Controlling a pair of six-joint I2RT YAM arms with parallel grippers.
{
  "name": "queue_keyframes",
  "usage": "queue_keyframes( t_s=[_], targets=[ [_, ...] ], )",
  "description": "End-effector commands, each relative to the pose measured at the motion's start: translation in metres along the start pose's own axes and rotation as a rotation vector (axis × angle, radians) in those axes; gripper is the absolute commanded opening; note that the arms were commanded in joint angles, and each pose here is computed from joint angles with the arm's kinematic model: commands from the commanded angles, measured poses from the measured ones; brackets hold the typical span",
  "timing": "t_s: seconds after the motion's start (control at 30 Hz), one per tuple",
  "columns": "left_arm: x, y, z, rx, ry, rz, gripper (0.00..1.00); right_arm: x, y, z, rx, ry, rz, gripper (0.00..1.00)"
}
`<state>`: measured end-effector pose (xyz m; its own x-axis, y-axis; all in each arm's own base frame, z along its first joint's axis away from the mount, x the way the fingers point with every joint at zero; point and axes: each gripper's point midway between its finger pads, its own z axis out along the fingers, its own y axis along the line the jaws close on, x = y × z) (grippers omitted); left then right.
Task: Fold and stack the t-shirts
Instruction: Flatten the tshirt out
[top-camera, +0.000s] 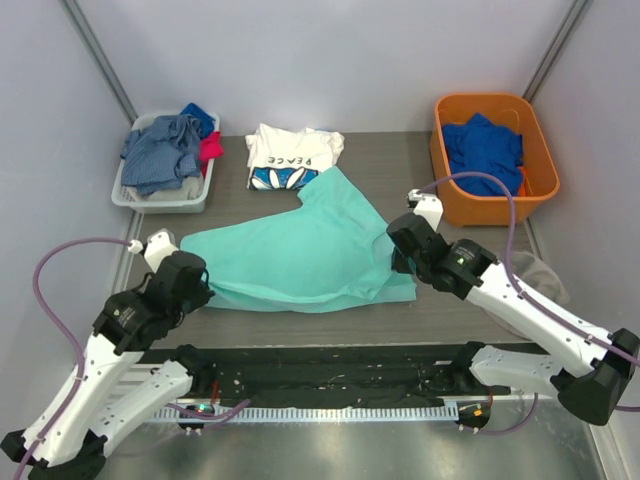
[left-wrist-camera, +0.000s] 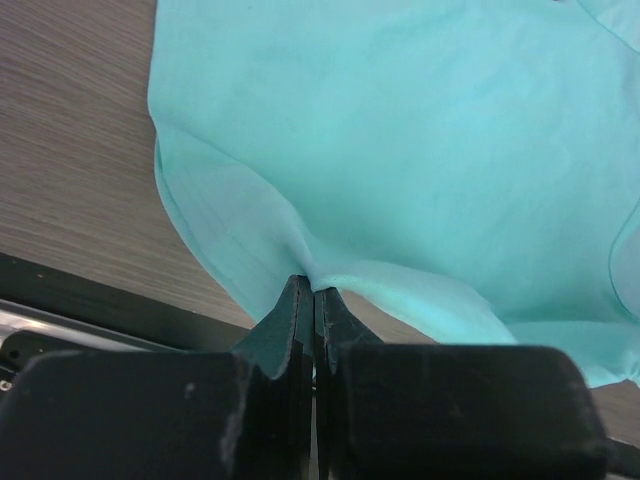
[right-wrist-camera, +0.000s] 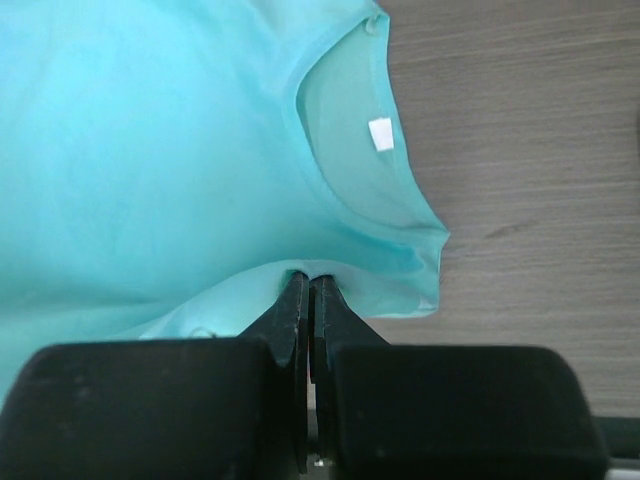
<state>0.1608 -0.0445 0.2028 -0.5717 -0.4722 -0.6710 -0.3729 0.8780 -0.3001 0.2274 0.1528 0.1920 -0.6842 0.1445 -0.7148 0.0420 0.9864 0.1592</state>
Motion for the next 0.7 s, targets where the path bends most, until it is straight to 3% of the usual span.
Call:
queue_keyframes(
  t_s=[0.0,0.17,0.33,0.5,0.67],
  targets=[
    [-0.017,0.008,0.003,-0.078,-0.075,-0.013,0.0,-0.039,0.011,0.01,-0.038,-0.094,0.029,0.01],
    [-0.015,0.015,0.006,-0.126,-0.071,0.006,0.02,-0.046,0.008,0.034,-0.03,-0.076,0.023,0.01],
    [0.006,0.026,0.008,-0.172,0.017,0.036,0.03,-0.054,0.011,0.055,-0.04,-0.061,0.026,0.01],
    [0.026,0.026,0.007,-0.158,0.098,-0.003,0.0,-0.05,0.019,0.078,-0.062,-0.016,0.017,0.01],
    [0.032,0.032,0.005,-0.143,0.1,-0.044,0.0,-0.05,0.022,0.088,-0.072,-0.006,0.009,0.01]
  ],
)
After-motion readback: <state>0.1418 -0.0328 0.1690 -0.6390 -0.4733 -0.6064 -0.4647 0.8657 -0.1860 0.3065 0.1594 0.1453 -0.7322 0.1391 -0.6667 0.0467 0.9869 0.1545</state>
